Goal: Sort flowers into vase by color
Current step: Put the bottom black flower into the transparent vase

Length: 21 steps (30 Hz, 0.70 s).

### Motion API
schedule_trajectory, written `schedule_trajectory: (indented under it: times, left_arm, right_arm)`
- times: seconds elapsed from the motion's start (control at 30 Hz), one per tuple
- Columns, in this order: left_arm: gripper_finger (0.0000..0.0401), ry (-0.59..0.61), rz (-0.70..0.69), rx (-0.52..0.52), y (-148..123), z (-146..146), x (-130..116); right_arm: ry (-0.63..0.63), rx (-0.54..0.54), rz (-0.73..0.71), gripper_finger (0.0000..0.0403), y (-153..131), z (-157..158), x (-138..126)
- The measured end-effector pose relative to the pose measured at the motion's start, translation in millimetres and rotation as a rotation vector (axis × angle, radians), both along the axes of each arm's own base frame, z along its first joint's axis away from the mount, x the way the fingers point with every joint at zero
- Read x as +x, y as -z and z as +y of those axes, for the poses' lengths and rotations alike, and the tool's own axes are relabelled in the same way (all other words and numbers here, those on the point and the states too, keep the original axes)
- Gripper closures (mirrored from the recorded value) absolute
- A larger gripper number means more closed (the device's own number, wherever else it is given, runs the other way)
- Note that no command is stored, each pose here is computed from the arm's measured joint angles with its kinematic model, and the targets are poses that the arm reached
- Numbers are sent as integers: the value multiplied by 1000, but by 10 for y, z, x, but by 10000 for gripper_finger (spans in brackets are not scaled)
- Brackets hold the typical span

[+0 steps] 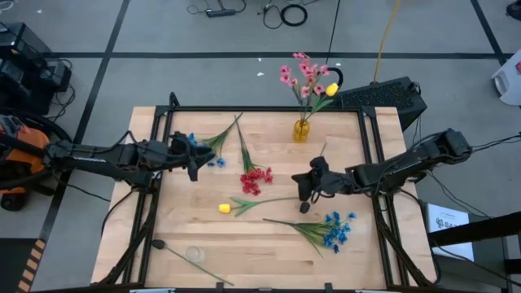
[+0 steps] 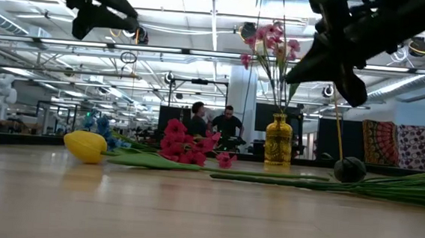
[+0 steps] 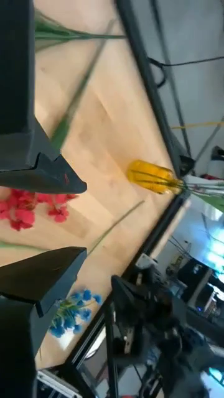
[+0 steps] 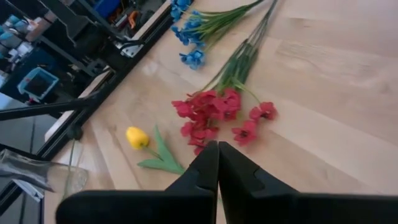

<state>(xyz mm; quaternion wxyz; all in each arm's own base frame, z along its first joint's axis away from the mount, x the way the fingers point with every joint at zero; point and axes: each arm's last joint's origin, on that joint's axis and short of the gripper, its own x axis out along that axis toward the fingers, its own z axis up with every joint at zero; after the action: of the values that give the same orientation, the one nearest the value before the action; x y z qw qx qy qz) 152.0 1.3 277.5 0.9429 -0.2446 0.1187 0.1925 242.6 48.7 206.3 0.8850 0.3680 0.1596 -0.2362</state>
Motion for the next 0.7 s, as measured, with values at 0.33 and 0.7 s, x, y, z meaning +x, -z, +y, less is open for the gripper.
schedule_trajectory:
  times: [0.33,0.7]
  left_arm:
    - [246,124,51,-69,87,-101,120]
    - [246,119,197,-104,11,-408,463]
  right_arm:
    - [-27,-33,63,403,-122,96,281]
    - [-107,-16,246,403,-45,105,219]
